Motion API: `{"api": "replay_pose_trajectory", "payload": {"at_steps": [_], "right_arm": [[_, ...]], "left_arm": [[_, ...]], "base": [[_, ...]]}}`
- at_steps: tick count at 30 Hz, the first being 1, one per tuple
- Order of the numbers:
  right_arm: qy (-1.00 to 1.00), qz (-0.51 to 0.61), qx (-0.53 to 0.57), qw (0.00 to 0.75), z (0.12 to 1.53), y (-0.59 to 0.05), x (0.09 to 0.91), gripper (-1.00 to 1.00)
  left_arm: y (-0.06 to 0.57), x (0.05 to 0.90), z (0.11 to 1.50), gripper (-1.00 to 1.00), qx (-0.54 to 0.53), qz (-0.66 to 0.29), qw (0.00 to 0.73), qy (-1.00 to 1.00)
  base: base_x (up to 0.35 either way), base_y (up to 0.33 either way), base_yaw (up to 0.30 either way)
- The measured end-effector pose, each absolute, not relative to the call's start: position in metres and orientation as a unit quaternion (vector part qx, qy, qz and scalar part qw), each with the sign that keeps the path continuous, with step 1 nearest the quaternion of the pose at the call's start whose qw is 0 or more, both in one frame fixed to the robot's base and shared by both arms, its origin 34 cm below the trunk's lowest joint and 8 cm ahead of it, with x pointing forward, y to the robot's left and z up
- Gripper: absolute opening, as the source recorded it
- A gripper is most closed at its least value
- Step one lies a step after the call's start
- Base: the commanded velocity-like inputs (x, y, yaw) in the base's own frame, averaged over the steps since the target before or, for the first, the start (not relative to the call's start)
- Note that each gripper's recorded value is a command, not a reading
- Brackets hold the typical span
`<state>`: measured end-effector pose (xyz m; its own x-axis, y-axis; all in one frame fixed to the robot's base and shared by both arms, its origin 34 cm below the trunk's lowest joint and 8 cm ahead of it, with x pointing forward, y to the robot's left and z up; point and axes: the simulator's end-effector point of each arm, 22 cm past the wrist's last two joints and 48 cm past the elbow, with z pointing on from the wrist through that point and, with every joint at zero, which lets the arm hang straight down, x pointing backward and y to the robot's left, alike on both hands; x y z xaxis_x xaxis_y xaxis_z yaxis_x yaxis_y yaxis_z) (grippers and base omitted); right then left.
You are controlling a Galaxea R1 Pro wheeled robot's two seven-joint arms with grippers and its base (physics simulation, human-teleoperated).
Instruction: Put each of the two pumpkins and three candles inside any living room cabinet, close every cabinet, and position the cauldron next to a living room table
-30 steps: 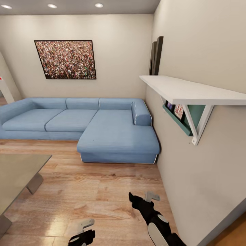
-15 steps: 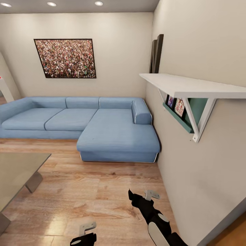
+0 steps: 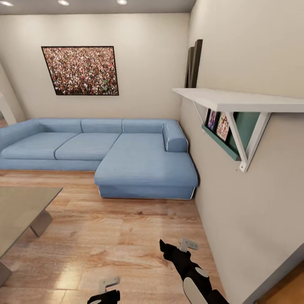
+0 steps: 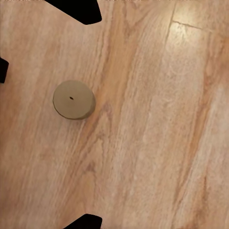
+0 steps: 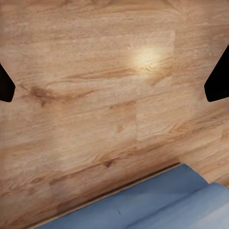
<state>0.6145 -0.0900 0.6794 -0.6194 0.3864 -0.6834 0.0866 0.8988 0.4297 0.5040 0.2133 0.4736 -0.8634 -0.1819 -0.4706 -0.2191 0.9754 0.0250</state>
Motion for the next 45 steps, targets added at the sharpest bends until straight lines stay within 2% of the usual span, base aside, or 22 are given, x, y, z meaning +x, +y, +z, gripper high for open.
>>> {"api": "replay_pose_trajectory", "payload": {"at_steps": [45], "right_arm": [[0.885, 0.161, 0.143, 0.413, 0.572, -0.102, 0.599, 1.00]], "left_arm": [[0.222, 0.497, 0.390, 1.00, -0.113, 0.048, 0.264, 0.957]], "base": [[0.000, 0.000, 0.000]]}}
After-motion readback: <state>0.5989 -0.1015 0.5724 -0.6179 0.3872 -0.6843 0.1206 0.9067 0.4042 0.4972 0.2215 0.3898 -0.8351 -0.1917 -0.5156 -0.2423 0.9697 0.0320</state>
